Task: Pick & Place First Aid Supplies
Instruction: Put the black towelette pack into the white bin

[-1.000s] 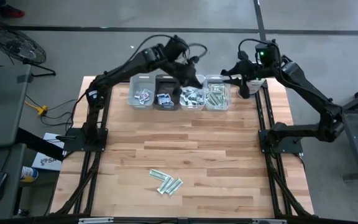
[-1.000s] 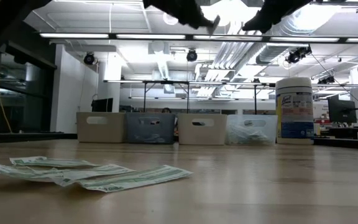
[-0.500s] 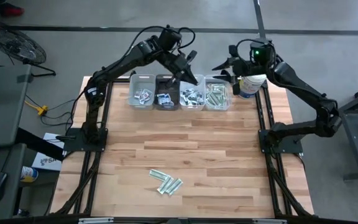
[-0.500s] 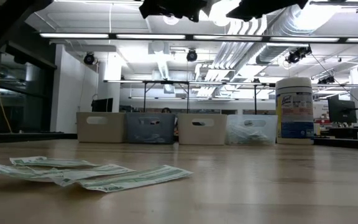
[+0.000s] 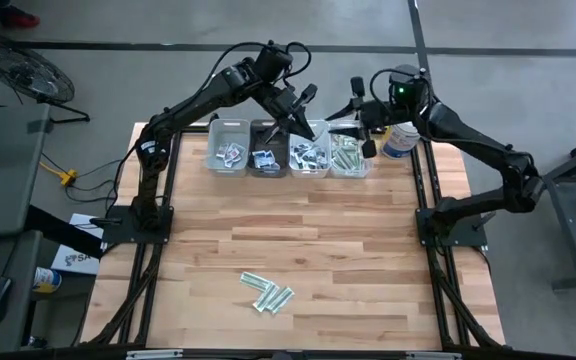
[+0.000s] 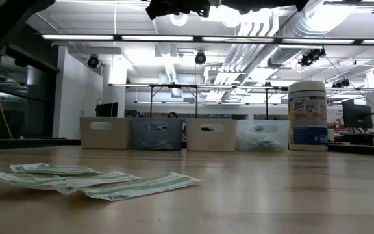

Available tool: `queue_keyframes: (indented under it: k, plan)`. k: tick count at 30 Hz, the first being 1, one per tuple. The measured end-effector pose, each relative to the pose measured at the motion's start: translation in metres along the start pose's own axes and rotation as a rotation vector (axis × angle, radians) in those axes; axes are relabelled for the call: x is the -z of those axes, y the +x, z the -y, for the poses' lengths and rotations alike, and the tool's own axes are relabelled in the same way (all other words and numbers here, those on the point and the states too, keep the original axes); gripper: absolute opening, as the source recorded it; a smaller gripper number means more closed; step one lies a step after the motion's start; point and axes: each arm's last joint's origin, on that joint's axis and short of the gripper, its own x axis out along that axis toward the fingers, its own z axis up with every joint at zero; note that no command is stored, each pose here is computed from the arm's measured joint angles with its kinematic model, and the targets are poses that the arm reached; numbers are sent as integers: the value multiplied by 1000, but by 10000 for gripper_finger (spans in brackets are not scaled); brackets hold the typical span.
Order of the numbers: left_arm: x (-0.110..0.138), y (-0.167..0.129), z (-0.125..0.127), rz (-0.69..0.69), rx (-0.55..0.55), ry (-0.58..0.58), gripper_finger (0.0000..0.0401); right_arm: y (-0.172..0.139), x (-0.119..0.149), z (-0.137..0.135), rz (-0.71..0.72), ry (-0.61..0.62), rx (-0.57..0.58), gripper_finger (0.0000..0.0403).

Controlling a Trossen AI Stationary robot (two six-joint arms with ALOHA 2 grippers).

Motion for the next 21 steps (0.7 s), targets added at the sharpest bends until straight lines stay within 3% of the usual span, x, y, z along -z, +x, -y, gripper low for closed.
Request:
queue_keyframes:
  k: [12, 21]
  plan:
    - [0, 0, 0, 5, 6, 0, 0, 8, -6, 6, 161, 98, -107, 126]
    - [0, 0, 0, 14, 14, 0, 0, 18, 0, 6, 157, 124, -130, 126]
